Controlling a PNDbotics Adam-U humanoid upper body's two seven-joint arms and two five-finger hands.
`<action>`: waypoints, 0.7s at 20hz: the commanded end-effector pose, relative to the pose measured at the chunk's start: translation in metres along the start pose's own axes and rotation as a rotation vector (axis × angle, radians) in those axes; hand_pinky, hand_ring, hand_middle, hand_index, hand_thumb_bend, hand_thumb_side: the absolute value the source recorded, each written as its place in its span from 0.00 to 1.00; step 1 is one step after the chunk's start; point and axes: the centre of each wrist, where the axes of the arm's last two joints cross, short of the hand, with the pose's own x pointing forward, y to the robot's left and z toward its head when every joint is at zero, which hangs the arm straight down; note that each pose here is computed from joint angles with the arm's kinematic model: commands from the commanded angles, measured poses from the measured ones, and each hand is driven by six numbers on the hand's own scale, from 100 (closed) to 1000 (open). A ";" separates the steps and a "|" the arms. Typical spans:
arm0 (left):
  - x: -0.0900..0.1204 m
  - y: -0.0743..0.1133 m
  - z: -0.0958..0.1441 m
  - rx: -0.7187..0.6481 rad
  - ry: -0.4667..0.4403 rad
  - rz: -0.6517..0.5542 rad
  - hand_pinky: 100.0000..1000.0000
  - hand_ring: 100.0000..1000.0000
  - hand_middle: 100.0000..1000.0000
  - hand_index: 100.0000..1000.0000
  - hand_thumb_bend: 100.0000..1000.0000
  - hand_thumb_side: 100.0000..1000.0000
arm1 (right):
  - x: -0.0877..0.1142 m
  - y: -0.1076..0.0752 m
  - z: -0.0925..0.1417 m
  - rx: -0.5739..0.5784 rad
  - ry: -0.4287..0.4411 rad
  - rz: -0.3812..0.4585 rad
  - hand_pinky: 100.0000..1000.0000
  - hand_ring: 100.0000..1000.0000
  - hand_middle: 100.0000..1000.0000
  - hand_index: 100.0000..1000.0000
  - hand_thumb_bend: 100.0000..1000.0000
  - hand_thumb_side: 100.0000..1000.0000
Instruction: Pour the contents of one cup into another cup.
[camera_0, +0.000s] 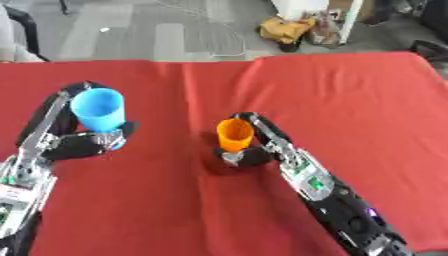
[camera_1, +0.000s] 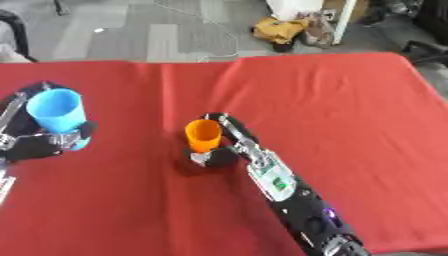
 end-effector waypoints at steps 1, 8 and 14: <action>0.017 0.021 -0.008 -0.003 -0.040 -0.061 0.43 0.37 0.44 0.59 0.50 0.00 | 0.020 -0.009 -0.006 0.058 -0.074 0.051 0.51 0.37 0.35 0.58 0.22 0.00; 0.030 0.040 -0.015 -0.065 -0.045 -0.144 0.41 0.37 0.43 0.59 0.50 0.00 | 0.057 0.002 -0.019 0.227 -0.201 0.079 0.51 0.38 0.35 0.58 0.23 0.00; 0.035 0.041 -0.024 -0.120 -0.051 -0.200 0.40 0.36 0.42 0.58 0.51 0.00 | 0.081 0.019 -0.032 0.396 -0.278 0.076 0.51 0.38 0.35 0.58 0.23 0.00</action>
